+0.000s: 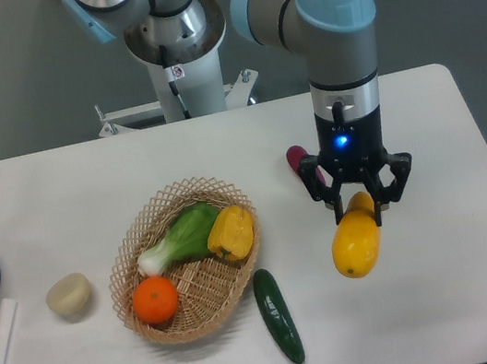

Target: Place the mango on the table

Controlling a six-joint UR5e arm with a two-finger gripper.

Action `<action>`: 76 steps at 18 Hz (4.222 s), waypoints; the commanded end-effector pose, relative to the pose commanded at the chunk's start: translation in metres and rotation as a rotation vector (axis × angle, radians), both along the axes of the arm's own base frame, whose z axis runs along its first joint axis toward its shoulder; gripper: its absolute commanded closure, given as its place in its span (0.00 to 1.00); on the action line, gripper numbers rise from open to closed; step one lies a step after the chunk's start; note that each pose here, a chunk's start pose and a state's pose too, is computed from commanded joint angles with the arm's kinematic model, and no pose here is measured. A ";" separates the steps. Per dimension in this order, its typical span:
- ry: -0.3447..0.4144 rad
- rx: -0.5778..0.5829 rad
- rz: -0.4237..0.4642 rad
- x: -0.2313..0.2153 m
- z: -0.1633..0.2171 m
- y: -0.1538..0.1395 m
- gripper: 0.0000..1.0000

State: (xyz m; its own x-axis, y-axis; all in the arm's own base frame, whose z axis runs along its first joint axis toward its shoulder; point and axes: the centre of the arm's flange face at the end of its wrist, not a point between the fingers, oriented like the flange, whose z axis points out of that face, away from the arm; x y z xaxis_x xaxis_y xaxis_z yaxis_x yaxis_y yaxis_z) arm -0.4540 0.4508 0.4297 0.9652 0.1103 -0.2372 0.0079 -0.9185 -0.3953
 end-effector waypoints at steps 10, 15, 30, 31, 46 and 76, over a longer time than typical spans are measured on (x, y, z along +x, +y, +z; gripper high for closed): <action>0.003 -0.031 -0.023 -0.012 -0.013 -0.009 0.57; -0.020 -0.097 -0.099 -0.031 -0.057 -0.016 0.57; -0.134 -0.308 -0.257 -0.029 -0.182 -0.054 0.56; -0.140 -0.307 -0.252 -0.029 -0.184 -0.055 0.56; -0.199 -0.320 -0.216 -0.016 -0.206 -0.061 0.44; 0.114 -0.390 -0.406 -0.075 0.028 -0.120 0.00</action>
